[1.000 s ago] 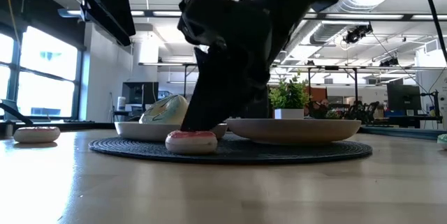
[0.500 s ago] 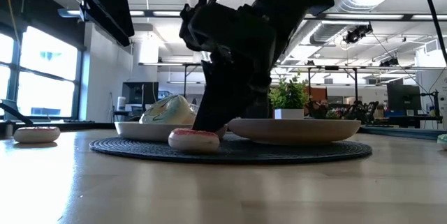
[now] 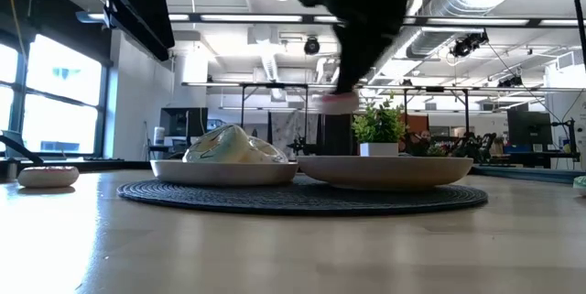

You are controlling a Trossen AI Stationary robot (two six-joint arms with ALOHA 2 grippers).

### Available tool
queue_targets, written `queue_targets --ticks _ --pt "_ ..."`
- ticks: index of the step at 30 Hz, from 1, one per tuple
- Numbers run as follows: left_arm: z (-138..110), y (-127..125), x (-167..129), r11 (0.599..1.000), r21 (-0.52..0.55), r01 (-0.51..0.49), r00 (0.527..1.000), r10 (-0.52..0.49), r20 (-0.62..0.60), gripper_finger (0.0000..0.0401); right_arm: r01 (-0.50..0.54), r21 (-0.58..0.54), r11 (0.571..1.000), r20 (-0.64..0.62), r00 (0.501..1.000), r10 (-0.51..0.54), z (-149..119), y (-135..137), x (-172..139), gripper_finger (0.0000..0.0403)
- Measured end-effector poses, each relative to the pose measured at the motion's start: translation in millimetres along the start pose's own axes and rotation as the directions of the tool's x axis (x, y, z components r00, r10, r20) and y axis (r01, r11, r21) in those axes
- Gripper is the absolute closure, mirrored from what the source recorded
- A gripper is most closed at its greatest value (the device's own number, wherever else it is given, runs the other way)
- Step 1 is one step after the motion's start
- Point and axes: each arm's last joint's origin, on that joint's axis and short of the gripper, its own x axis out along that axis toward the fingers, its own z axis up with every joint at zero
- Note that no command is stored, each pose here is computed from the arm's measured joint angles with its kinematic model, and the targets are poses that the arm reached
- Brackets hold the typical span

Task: Pick & Place donuts
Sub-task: Put the right small pink donut on the light brown plate

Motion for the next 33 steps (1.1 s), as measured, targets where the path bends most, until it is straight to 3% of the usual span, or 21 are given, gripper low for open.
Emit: queue_targets --ticks 5,10,20,26,33 --pt "0 0 0 1.0 0.005 0.006 1.0 -0.006 -0.006 0.0199 0.16 0.06 0.985 -0.193 0.97 -0.146 -21 -35 10 0.0383" --pt "0 0 0 1.0 0.006 0.005 1.0 -0.005 -0.005 0.0199 0.192 0.093 0.977 -0.261 0.952 -0.162 -37 -56 36 0.0397" --pt "0 0 0 1.0 0.007 0.006 1.0 -0.006 -0.005 0.0199 0.14 0.179 0.974 -0.243 0.965 -0.095 -39 -73 60 0.0348" --pt "0 0 0 0.997 0.079 0.006 1.0 -0.006 -0.005 0.0199 0.081 0.136 0.987 -0.281 0.959 -0.04 -44 -84 69 0.0321" --pt "0 0 0 0.996 0.086 0.005 1.0 -0.005 -0.005 0.0199 0.072 0.113 0.991 -0.279 0.96 -0.038 -43 -85 69 0.0285"
